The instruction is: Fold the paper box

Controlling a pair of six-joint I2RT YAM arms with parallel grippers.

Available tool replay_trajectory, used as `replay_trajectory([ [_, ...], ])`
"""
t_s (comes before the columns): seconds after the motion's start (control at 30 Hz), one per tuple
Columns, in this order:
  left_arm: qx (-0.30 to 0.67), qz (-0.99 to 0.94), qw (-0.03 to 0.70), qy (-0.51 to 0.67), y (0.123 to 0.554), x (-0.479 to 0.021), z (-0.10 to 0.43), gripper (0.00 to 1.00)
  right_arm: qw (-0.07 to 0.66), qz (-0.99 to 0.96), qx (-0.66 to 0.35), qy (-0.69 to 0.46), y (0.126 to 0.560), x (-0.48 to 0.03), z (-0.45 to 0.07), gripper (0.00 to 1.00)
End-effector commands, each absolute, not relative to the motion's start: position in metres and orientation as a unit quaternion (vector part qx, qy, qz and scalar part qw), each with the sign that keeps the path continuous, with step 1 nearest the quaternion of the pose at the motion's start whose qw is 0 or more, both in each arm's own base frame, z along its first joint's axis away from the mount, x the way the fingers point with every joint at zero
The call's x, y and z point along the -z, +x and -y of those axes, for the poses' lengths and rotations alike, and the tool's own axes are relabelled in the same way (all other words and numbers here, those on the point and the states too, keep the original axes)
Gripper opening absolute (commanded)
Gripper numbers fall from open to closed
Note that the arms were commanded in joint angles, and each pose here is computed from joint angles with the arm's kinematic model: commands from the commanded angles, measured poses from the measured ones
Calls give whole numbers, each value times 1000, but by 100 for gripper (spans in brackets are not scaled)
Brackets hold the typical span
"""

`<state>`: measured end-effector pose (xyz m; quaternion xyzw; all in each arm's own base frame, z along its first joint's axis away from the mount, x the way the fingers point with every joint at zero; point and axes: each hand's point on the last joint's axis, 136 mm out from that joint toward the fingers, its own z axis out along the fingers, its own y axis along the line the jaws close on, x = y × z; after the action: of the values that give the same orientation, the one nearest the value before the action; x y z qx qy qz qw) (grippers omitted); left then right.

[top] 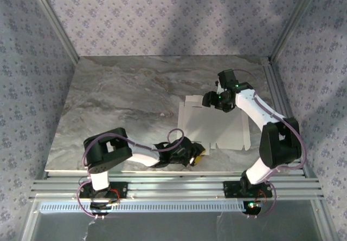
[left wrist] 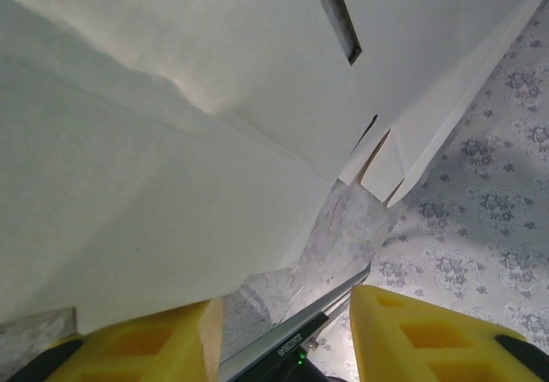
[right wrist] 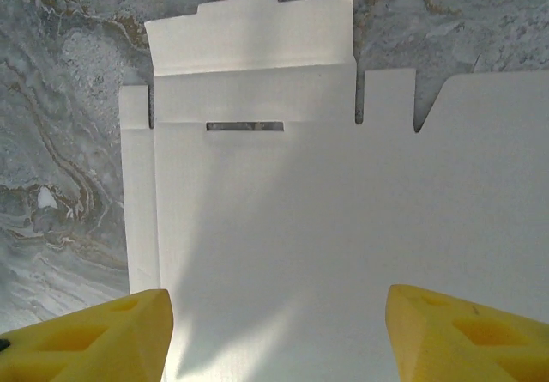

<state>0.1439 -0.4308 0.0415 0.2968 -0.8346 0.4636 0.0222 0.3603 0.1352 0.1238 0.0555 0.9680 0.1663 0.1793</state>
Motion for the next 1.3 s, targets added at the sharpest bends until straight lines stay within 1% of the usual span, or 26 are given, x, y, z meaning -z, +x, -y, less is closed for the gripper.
replay_trajectory([
  [0.0, -418, 845, -33, 330, 172, -27, 402, 38, 193, -962, -186, 60, 360, -135, -138, 68],
  [0.03, -410, 848, -47, 333, 178, -29, 395, 33, 180, -965, -182, 63, 353, -126, -136, 68],
  [0.07, -400, 850, -60, 338, 184, -30, 385, 27, 179, -965, -182, 63, 352, -124, -137, 68],
  [0.17, -383, 853, -89, 344, 201, -34, 362, 14, 181, -964, -185, 62, 352, -123, -139, 67],
  [0.2, -377, 855, -94, 343, 206, -36, 356, 8, 181, -964, -184, 61, 353, -122, -140, 67],
  [0.23, -370, 858, -99, 343, 212, -37, 347, 0, 179, -965, -183, 60, 353, -120, -140, 66],
  [0.4, -332, 873, -102, 342, 240, -35, 290, 0, 168, -971, -161, 57, 358, -108, -134, 66],
  [0.43, -325, 877, -101, 338, 248, -37, 276, 0, 179, -969, -160, 53, 367, -115, -135, 66],
  [0.53, -302, 884, -115, 337, 263, -50, 229, 0, 182, -973, -133, 55, 380, -111, -123, 67],
  [0.63, -304, 892, -108, 316, 254, -71, 221, 0, 186, -970, -114, 103, 402, -105, -89, 67],
  [0.67, -319, 891, -105, 306, 246, -78, 231, 4, 184, -968, -116, 124, 409, -100, -78, 67],
  [0.73, -351, 887, -101, 282, 233, -94, 257, 16, 168, -966, -126, 154, 420, -87, -62, 65],
  [0.77, -360, 888, -102, 268, 227, -103, 271, 24, 146, -967, -126, 167, 421, -76, -56, 62],
  [0.83, -367, 889, -104, 253, 217, -111, 290, 34, 113, -968, -124, 186, 415, -60, -49, 58],
  [0.9, -383, 885, -101, 243, 207, -112, 313, 40, 98, -965, -125, 207, 402, -46, -45, 57],
  [1.0, -417, 876, -67, 234, 193, -104, 352, 50, 69, -957, -152, 236, 381, -27, -52, 60],
  [1.03, -429, 871, -54, 232, 191, -101, 365, 54, 73, -953, -170, 238, 384, -25, -58, 60],
  [1.07, -433, 870, -42, 232, 189, -96, 374, 57, 52, -952, -181, 242, 371, -14, -65, 60],
  [1.17, -431, 870, -25, 240, 190, -81, 388, 59, 35, -949, -200, 243, 358, -8, -86, 60],
  [1.23, -422, 869, -34, 255, 200, -75, 378, 60, 34, -939, -224, 259, 351, -10, -104, 59],
  [1.27, -404, 874, -49, 267, 207, -71, 361, 61, 30, -932, -240, 271, 346, -10, -115, 60],
])
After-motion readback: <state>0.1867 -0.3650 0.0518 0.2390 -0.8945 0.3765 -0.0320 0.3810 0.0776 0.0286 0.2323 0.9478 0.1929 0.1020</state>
